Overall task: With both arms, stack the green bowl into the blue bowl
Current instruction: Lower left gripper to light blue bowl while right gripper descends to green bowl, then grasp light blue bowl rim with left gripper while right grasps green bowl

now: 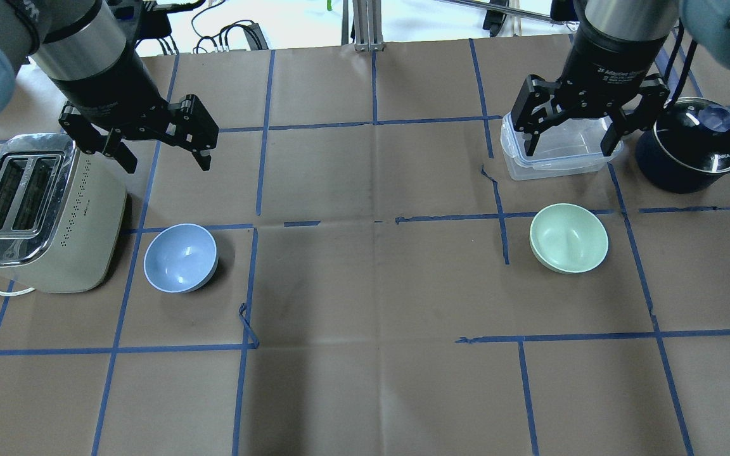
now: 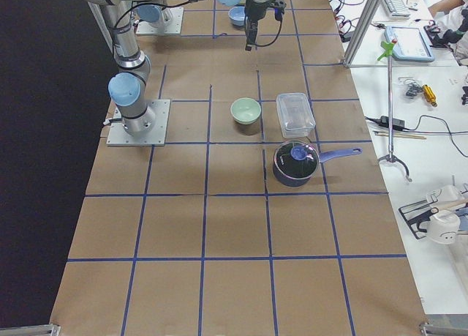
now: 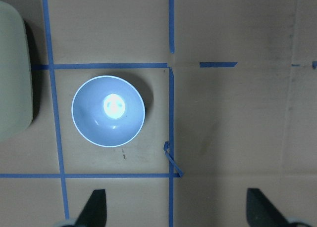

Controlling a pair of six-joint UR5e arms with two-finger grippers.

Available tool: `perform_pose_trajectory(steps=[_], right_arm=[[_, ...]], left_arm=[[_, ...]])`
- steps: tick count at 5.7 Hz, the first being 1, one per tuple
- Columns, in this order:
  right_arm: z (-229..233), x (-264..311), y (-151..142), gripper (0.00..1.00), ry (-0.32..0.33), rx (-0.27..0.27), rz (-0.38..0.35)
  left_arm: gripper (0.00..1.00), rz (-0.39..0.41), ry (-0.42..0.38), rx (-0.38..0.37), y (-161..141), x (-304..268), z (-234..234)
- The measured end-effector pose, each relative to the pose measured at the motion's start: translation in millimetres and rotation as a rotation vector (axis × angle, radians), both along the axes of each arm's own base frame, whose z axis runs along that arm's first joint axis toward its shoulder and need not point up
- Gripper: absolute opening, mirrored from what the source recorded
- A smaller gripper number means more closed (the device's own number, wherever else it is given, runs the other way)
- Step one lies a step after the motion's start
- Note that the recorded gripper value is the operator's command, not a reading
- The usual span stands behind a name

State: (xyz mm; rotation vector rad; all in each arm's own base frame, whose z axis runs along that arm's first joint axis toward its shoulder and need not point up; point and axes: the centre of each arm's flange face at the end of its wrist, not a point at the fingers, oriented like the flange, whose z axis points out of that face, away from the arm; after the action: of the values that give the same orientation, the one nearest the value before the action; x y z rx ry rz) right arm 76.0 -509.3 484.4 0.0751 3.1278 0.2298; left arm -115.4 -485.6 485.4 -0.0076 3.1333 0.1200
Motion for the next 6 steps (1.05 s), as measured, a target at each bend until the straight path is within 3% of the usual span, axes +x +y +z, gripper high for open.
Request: perform_pose_trajectory(steps=[2,4,5,6], right_arm=[[-25,-95,2,1.0,0.002,0.034,0.019],[-85,-144,12,1.0,0.0,0.014,0.035],[-122,-148,17,1.0,0.013,-0.025,0.056],[-156,-145,24,1.0,0.022,-0.057,0.065]], left_arm=[[0.96,0.025,0.008,0.09,-10,23,-74],[0.96,0.006,0.005,0.039,-7,27,-188],[0.9,-0.011,0.003,0.017,-9,27,-238],[0.49,-0.025,0.001,0.013,-11,27,-274]])
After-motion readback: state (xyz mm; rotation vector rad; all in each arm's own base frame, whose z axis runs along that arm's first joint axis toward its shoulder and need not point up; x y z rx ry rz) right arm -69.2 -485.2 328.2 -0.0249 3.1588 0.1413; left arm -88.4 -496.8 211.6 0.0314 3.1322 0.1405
